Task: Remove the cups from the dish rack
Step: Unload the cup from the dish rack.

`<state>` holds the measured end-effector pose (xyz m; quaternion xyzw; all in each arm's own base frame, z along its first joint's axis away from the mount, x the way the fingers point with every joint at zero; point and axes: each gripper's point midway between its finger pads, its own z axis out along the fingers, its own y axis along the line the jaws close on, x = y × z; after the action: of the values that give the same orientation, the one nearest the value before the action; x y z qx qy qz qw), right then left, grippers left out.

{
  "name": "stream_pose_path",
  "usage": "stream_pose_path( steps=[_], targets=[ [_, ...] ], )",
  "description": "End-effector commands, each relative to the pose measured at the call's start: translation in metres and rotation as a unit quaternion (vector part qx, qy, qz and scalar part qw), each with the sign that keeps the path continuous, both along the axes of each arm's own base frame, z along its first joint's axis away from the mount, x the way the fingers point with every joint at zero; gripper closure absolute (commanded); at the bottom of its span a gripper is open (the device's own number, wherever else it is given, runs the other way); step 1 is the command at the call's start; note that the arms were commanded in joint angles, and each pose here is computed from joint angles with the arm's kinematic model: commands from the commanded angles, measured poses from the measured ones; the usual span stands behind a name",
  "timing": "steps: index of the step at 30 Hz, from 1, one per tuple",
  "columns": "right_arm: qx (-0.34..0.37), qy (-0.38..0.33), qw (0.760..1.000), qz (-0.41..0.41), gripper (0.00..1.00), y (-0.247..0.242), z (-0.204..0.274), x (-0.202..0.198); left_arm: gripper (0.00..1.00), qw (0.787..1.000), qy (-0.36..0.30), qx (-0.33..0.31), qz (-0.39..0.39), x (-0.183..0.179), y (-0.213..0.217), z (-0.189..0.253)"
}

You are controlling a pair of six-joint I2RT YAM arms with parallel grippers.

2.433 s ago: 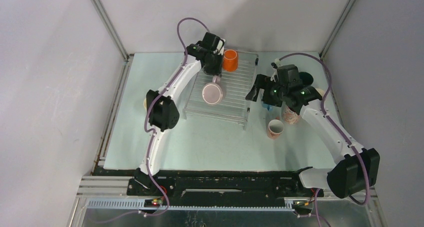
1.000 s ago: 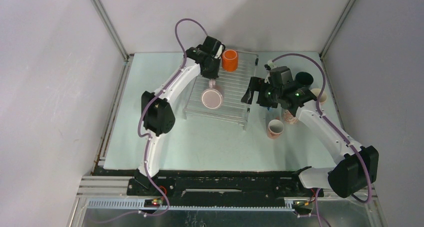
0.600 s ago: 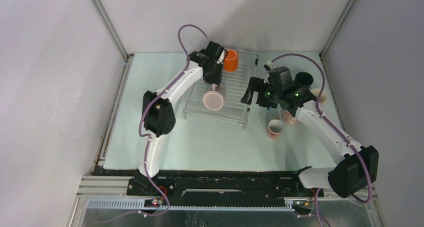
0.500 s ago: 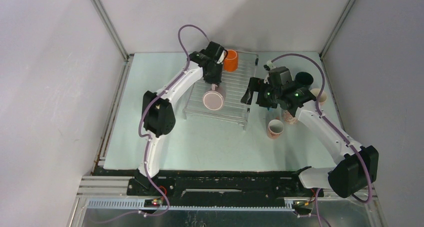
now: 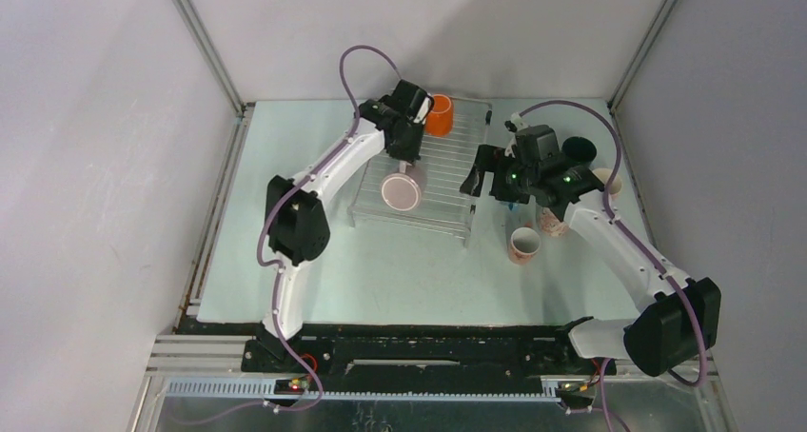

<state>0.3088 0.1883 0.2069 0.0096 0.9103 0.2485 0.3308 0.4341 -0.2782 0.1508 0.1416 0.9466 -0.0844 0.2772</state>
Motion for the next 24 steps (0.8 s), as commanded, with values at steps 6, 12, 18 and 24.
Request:
stream_pose_path(
  steps=[6, 12, 18, 24],
  targets=[
    [0.028, -0.07, 0.996, 0.047, 0.0, 0.008, 0.023, 0.02, 1.0, 0.994, -0.079, -0.044, -0.059, -0.009, -0.004, 0.075],
    [0.055, -0.106, 0.987, 0.107, 0.0, 0.023, 0.034, 0.026, 1.0, 0.986, -0.101, -0.089, -0.097, -0.013, -0.012, 0.103],
    [0.097, -0.13, 0.974, 0.156, 0.0, 0.033, 0.046, 0.032, 1.0, 0.973, -0.114, -0.131, -0.151, -0.024, -0.021, 0.128],
    [0.128, -0.167, 0.96, 0.185, 0.0, 0.036, 0.056, 0.039, 1.0, 0.951, -0.12, -0.184, -0.216, -0.044, -0.038, 0.152]
  ],
)
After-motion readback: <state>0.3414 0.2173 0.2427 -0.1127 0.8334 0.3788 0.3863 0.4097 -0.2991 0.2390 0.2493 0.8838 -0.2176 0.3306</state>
